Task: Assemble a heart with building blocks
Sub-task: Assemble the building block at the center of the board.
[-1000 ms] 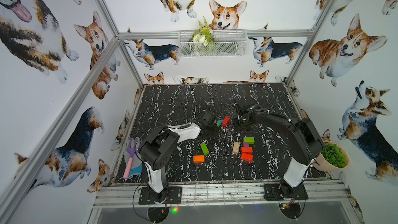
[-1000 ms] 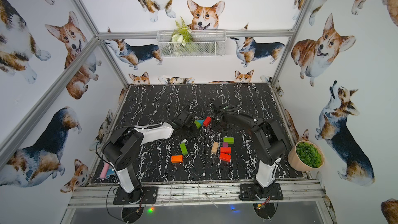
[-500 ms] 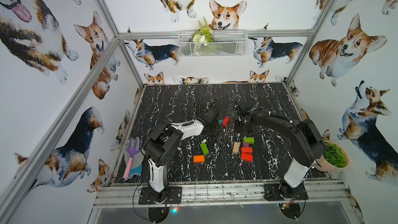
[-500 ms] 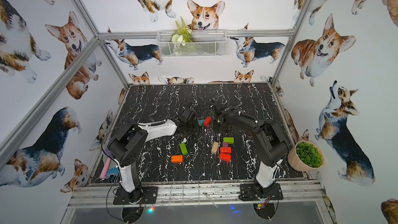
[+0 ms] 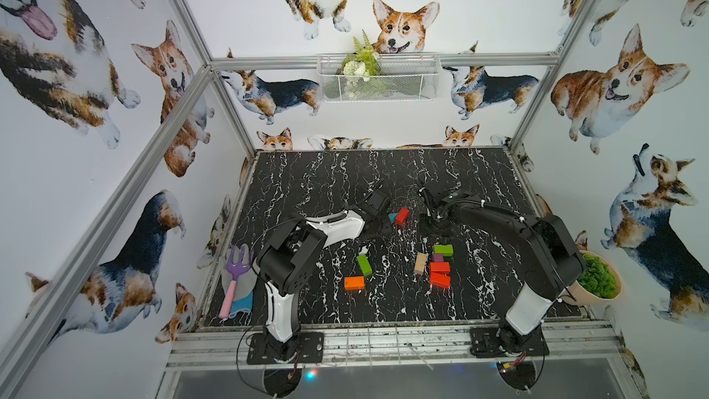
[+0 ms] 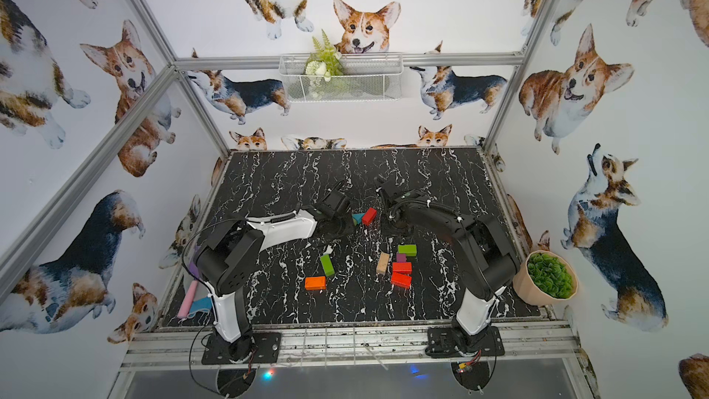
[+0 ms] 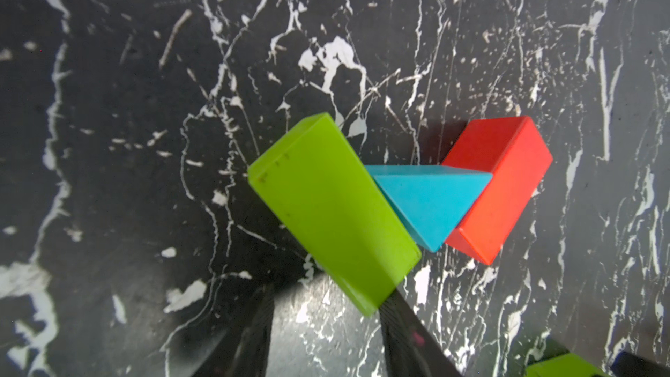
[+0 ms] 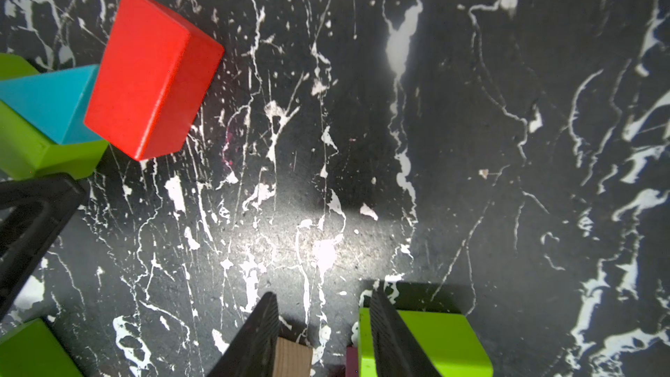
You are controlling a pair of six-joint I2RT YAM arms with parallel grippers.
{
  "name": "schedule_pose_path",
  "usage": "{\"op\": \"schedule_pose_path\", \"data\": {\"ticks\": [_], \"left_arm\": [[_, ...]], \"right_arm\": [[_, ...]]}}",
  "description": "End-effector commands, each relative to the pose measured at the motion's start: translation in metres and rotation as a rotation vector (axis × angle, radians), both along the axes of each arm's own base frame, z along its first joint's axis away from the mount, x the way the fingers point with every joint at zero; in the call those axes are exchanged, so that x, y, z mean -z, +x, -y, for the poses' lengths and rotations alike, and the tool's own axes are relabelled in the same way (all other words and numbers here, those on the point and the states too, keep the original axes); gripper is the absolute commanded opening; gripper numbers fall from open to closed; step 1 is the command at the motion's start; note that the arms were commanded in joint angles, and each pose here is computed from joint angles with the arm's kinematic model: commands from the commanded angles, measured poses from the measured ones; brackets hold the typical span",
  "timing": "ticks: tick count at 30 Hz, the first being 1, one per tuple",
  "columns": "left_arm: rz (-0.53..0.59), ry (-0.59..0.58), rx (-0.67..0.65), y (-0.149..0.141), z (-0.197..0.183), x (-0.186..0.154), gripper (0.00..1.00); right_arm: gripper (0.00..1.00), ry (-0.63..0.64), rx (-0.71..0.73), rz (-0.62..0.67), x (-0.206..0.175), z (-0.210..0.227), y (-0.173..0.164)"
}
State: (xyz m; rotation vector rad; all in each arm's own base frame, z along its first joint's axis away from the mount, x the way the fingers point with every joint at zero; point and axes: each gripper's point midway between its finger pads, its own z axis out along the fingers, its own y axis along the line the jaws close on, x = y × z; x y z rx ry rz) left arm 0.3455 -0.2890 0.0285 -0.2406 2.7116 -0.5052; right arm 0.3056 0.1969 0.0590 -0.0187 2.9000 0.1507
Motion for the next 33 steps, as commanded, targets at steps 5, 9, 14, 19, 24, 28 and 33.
{"op": "schedule_pose_path", "data": {"ticks": [5, 9, 14, 19, 24, 28, 33], "left_arm": [[-0.001, 0.035, -0.020, 0.004, -0.010, 0.001, 0.50], [0.000, 0.044, -0.020, 0.003, -0.013, 0.001, 0.49], [-0.003, 0.019, -0.006, 0.002, -0.008, 0.002, 0.50], [0.026, -0.031, 0.017, -0.002, 0.000, -0.017, 0.51], [0.076, -0.021, 0.040, -0.009, -0.009, -0.053, 0.51], [0.112, 0.017, 0.023, -0.017, -0.032, -0.073, 0.50], [0.112, 0.044, 0.007, -0.027, -0.053, -0.070, 0.49]], "right_arm": [[0.45, -0.003, 0.014, -0.006, 0.002, 0.002, -0.001], [0.45, 0.007, 0.012, -0.007, 0.004, -0.002, 0.002], [0.45, 0.018, 0.006, -0.008, 0.004, -0.008, 0.007], [0.45, 0.032, 0.000, 0.001, 0.004, -0.016, 0.015], [0.43, 0.026, -0.004, -0.005, 0.013, -0.024, 0.028], [0.38, 0.015, -0.008, 0.001, 0.021, -0.029, 0.039], [0.36, 0.006, -0.010, -0.006, 0.029, -0.034, 0.048]]}}
